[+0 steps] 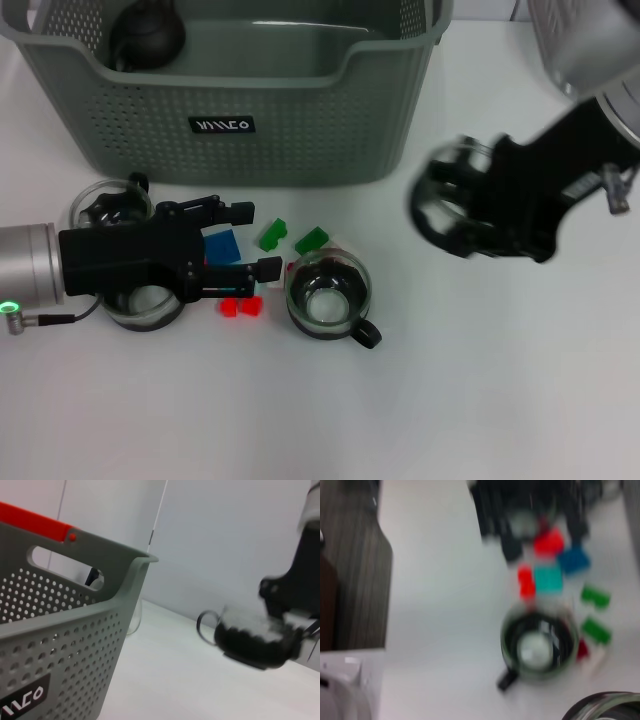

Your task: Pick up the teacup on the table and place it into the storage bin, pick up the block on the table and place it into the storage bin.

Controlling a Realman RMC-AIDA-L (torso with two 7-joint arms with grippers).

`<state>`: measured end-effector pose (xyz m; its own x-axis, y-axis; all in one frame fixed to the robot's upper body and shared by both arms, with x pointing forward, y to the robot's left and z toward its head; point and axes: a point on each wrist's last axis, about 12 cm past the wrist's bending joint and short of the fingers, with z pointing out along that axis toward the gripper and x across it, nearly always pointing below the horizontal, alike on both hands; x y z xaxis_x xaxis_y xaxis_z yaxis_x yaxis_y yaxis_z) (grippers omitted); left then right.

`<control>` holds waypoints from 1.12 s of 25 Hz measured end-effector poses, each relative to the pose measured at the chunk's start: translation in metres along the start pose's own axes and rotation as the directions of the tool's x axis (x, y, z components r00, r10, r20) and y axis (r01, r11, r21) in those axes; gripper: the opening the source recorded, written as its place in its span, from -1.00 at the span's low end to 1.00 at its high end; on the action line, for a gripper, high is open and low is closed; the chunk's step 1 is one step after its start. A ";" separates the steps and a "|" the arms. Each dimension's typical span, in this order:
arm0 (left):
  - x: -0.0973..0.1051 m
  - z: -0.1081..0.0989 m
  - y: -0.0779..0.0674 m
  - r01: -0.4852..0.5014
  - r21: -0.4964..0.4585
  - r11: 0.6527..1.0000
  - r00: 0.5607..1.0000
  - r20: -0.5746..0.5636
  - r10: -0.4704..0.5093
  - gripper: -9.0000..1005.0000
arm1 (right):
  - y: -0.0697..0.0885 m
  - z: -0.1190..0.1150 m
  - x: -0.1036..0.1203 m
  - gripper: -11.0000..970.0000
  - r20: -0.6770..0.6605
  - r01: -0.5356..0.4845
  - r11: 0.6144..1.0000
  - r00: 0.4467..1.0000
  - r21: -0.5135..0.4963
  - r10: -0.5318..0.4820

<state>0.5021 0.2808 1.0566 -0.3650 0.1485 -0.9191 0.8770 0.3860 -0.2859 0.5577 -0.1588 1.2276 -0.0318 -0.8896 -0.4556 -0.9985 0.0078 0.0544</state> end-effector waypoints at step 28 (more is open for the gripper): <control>-0.004 0.007 -0.001 -0.034 0.024 0.999 0.999 0.004 0.034 0.76 | -0.129 0.042 -0.123 -0.82 0.212 -0.057 0.858 0.975 0.510 -0.061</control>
<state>0.5047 0.2738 1.0585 -0.3338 0.1580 -0.9293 0.8963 0.3585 -0.2610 0.6885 -0.0314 1.2394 0.0205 -0.7713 -0.6361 -0.8781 0.2904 -0.3804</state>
